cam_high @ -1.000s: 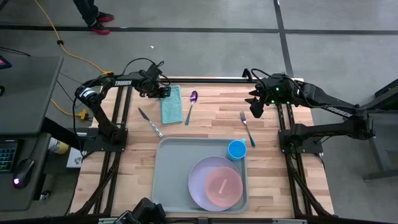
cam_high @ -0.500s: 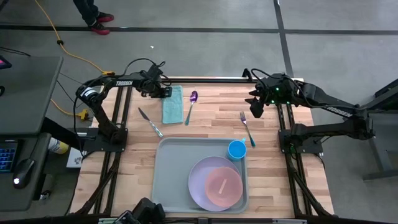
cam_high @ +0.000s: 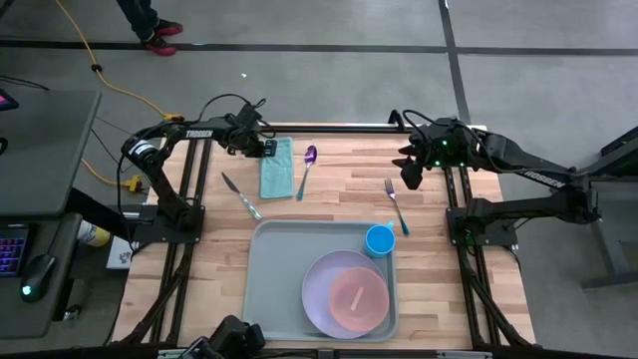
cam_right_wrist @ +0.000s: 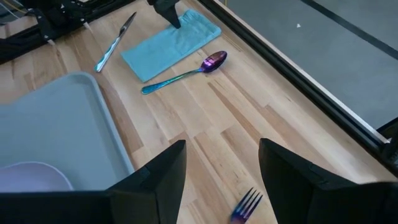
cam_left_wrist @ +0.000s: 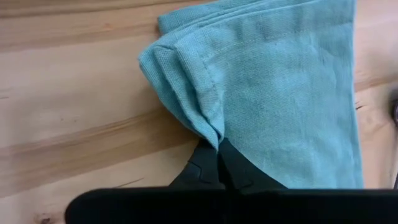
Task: Set up tray
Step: Put the blue napkin on the gray tray to the left of the purple plate
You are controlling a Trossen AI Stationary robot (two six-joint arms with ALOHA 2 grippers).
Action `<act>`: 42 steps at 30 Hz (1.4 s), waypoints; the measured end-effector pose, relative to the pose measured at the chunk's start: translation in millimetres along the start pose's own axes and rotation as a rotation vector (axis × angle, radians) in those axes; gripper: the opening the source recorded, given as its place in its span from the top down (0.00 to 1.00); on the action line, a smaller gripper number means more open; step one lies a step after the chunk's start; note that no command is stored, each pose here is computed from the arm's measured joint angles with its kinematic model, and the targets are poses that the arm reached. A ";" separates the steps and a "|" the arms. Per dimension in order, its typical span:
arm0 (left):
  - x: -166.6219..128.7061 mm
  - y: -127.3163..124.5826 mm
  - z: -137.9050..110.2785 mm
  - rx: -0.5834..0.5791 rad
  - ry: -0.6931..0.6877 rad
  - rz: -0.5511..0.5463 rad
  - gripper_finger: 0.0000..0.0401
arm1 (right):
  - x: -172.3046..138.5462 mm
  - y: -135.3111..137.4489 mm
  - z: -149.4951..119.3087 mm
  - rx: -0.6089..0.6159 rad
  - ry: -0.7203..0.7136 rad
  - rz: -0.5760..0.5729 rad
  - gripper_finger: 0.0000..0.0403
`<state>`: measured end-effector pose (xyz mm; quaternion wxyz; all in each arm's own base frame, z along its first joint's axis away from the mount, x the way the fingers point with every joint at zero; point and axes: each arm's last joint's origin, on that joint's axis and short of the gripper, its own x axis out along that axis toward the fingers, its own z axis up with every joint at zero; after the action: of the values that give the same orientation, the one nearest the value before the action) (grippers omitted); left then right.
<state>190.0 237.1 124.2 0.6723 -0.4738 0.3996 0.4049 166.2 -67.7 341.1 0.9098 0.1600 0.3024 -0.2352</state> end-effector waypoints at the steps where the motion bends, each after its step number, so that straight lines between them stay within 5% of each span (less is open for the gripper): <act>1: -0.9 -0.2 0.2 0.002 -0.005 -0.001 0.97 | 0.0 0.0 0.0 0.003 0.000 0.001 0.56; 24: -65.0 -16.7 7.5 0.195 -0.245 -0.108 0.97 | -0.1 0.0 0.0 0.006 0.000 0.001 0.56; 42: -144.1 -22.9 -17.1 0.405 -0.382 -0.243 0.97 | 0.0 -0.1 0.1 -0.006 -0.001 -0.004 0.56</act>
<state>157.6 191.7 260.1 0.8596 -0.2897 0.2789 0.3154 166.2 -67.8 341.2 0.9100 0.1564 0.3028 -0.2360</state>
